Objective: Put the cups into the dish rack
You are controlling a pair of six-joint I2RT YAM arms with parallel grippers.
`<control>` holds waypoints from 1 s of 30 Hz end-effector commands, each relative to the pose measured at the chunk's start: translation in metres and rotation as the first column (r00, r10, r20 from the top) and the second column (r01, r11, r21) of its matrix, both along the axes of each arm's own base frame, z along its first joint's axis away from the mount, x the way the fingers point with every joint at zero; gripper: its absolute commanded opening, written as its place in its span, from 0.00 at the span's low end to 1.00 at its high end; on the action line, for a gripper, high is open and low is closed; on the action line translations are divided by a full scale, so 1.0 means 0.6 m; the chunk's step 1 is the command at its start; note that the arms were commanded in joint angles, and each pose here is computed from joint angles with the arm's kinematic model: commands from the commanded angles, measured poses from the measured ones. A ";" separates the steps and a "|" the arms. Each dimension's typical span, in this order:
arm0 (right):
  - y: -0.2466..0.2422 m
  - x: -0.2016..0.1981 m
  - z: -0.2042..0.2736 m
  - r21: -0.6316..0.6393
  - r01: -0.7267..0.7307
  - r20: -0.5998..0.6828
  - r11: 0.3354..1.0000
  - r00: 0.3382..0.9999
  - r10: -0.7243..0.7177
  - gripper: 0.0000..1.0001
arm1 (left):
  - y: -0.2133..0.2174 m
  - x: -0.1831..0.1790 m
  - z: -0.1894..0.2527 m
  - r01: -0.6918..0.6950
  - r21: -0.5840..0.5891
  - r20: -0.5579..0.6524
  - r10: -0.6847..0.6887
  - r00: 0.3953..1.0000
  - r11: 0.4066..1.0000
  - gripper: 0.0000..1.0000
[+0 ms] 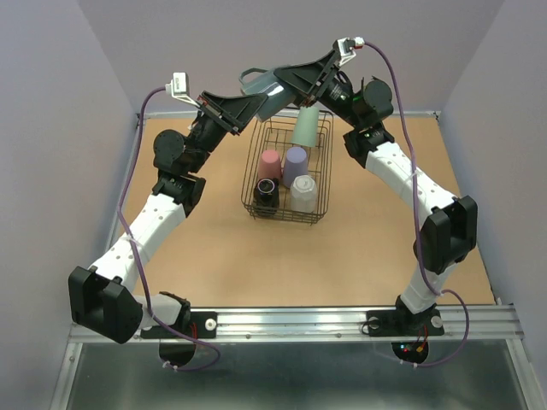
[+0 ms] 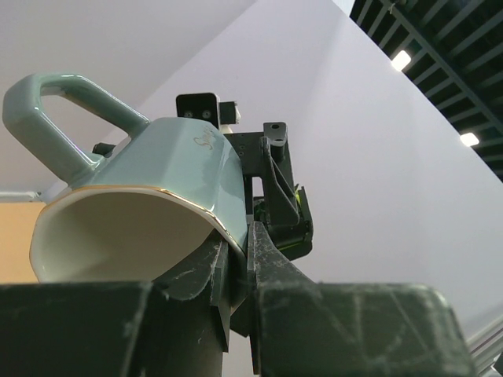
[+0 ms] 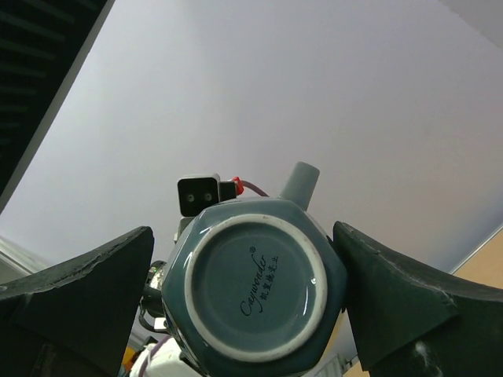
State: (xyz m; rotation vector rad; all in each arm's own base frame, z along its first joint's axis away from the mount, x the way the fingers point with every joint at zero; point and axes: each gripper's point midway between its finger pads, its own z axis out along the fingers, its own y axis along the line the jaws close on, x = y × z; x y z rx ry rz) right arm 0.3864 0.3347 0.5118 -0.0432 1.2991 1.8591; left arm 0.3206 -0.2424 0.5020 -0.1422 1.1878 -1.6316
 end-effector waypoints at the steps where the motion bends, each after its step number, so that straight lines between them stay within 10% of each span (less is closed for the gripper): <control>1: -0.003 -0.038 0.065 0.049 -0.030 0.114 0.998 0.993 0.025 1.00 | 0.039 -0.076 0.109 0.022 -0.153 0.219 0.012 0.976 0.988 0.00; 3: 0.002 -0.036 0.057 0.038 -0.040 0.106 0.999 0.994 0.036 0.98 | 0.037 -0.074 0.107 0.024 -0.145 0.219 0.009 0.976 0.989 0.00; 12: 0.012 -0.020 0.037 0.009 -0.035 0.067 0.999 0.997 0.035 0.28 | 0.028 -0.068 0.089 0.030 -0.113 0.204 -0.006 0.979 0.993 0.00; 16: 0.016 -0.001 0.019 -0.043 0.008 0.044 0.999 0.999 -0.006 0.00 | 0.013 -0.066 0.066 0.040 -0.038 0.194 -0.032 0.981 0.999 0.45; 23: 0.019 0.040 -0.010 -0.189 0.122 0.049 0.974 0.992 -0.115 0.00 | 0.023 -0.053 0.004 -0.069 0.112 0.104 0.058 0.993 0.991 0.86; 30: 0.004 0.099 -0.053 -0.264 0.206 0.050 0.942 0.979 -0.200 0.01 | 0.062 -0.043 -0.077 -0.200 0.306 -0.002 0.211 0.977 0.931 0.90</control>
